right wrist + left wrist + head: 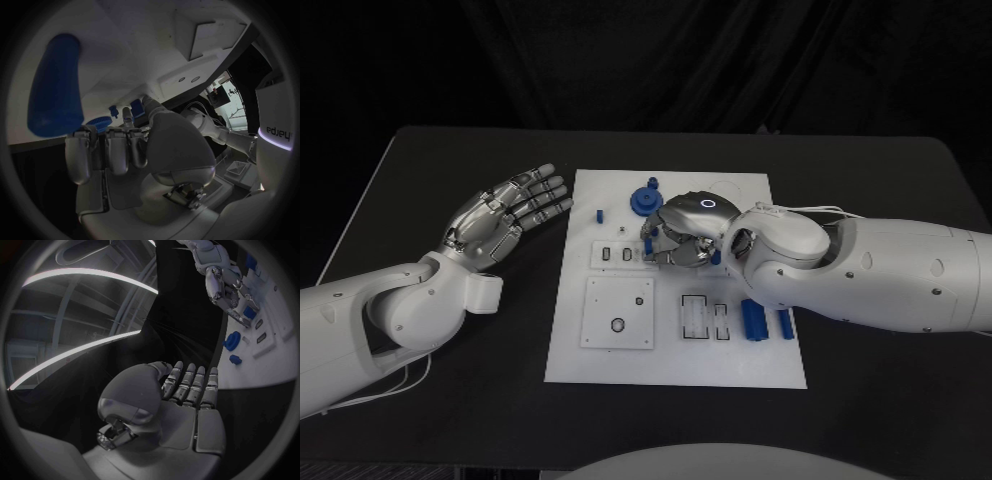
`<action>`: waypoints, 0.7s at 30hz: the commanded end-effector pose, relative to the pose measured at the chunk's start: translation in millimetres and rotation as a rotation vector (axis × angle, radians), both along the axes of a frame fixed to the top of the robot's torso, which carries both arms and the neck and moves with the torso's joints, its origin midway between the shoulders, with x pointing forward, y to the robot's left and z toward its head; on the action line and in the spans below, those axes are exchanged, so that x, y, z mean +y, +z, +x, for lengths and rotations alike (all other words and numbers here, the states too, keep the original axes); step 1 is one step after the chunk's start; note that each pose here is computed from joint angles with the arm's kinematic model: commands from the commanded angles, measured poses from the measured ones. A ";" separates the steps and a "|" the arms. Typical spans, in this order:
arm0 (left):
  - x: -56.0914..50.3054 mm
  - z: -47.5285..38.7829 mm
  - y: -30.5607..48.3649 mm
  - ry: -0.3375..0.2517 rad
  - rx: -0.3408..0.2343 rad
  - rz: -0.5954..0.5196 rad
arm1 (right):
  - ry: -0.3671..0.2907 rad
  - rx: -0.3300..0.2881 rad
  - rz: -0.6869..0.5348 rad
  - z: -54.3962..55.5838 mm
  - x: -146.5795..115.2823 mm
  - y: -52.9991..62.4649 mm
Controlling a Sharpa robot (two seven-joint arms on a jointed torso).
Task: Assemble the parts on the task board
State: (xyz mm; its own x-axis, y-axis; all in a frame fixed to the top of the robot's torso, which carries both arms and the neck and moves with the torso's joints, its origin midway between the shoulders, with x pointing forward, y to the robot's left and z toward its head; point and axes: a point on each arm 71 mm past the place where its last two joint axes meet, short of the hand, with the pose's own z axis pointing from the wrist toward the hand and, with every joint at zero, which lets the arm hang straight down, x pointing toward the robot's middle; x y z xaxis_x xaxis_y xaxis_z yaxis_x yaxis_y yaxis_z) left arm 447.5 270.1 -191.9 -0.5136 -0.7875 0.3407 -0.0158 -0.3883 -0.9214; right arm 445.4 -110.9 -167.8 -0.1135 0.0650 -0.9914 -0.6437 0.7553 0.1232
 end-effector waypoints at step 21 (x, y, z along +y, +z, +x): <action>2.7 -9.9 3.6 -0.001 -0.029 0.024 | 0.058 -0.122 0.165 -3.4 -12.9 37.9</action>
